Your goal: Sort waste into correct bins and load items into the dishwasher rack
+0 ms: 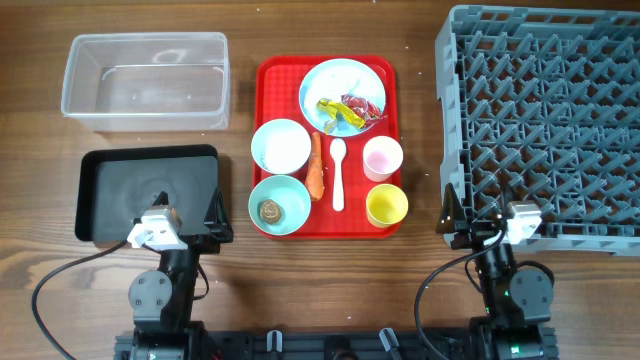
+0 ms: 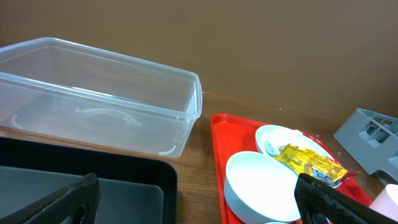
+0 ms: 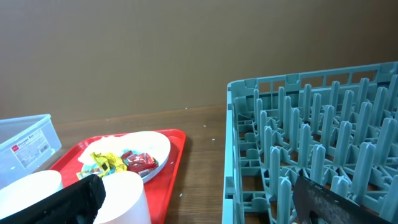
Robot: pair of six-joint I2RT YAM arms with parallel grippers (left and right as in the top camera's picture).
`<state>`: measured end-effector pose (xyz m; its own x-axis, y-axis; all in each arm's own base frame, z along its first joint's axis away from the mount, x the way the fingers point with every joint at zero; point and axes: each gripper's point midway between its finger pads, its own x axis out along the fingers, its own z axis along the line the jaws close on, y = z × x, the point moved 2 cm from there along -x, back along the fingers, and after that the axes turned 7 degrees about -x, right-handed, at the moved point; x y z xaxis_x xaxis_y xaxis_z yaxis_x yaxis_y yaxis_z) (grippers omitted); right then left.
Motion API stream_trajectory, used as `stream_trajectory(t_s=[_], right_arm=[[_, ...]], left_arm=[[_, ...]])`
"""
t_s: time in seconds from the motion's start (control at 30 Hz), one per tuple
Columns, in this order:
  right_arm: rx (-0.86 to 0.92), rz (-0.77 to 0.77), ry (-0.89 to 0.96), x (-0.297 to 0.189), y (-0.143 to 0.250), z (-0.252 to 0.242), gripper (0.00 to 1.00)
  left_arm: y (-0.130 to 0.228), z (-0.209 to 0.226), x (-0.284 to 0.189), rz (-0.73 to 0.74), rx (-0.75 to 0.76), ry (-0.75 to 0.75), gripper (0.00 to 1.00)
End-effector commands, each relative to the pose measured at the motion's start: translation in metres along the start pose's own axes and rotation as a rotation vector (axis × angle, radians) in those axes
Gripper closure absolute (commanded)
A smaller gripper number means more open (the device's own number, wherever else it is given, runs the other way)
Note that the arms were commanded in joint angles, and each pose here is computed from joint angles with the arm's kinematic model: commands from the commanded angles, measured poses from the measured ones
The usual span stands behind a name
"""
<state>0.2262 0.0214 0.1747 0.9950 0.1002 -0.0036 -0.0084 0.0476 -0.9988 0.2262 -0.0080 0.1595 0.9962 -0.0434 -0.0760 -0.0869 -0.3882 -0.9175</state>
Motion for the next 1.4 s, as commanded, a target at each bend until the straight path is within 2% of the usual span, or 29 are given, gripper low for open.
stream_trajectory(t_s=[0.0, 0.47, 0.6, 0.73, 0.83, 0.97, 1.1, 1.23, 1.37], right_arm=[[-0.011, -0.004, -0.002, 0.0, 0.0, 0.001, 0.0], [-0.013, -0.033, -0.003, 0.0, -0.007, 0.001, 0.0], [-0.012, -0.161, -0.055, -0.003, -0.036, 0.009, 0.0], [-0.018, -0.191, -0.102, -0.006, -0.045, 0.017, 0.0], [-0.028, -0.215, -0.108, -0.011, -0.071, 0.019, 0.0], [-0.089, -0.124, -0.113, -0.01, -0.097, 0.022, 0.0], [-0.167, 0.006, -0.119, -0.003, -0.126, 0.024, 0.0], [-0.151, 0.192, -0.137, 0.011, -0.149, 0.027, 0.0], [-0.125, 0.368, -0.195, 0.028, -0.163, 0.036, 0.0]], left_arm=[[0.001, 0.003, 0.0, -0.005, 0.02, -0.011, 0.0], [-0.001, 0.002, 0.0, -0.014, 0.02, -0.007, 0.0], [-0.002, 0.001, 0.0, -0.017, 0.02, -0.006, 0.0], [-0.008, -0.004, 0.0, -0.04, 0.021, 0.025, 0.0], [-0.02, -0.012, -0.002, -0.073, 0.024, 0.059, 0.0], [-0.054, -0.027, -0.008, -0.081, 0.024, 0.061, 0.0], [-0.085, -0.04, 0.002, 0.002, 0.024, 0.028, 0.0], [-0.116, -0.052, 0.031, 0.165, 0.018, -0.038, 0.0], [-0.138, -0.071, 0.06, 0.4, 0.083, -0.048, 0.0]])
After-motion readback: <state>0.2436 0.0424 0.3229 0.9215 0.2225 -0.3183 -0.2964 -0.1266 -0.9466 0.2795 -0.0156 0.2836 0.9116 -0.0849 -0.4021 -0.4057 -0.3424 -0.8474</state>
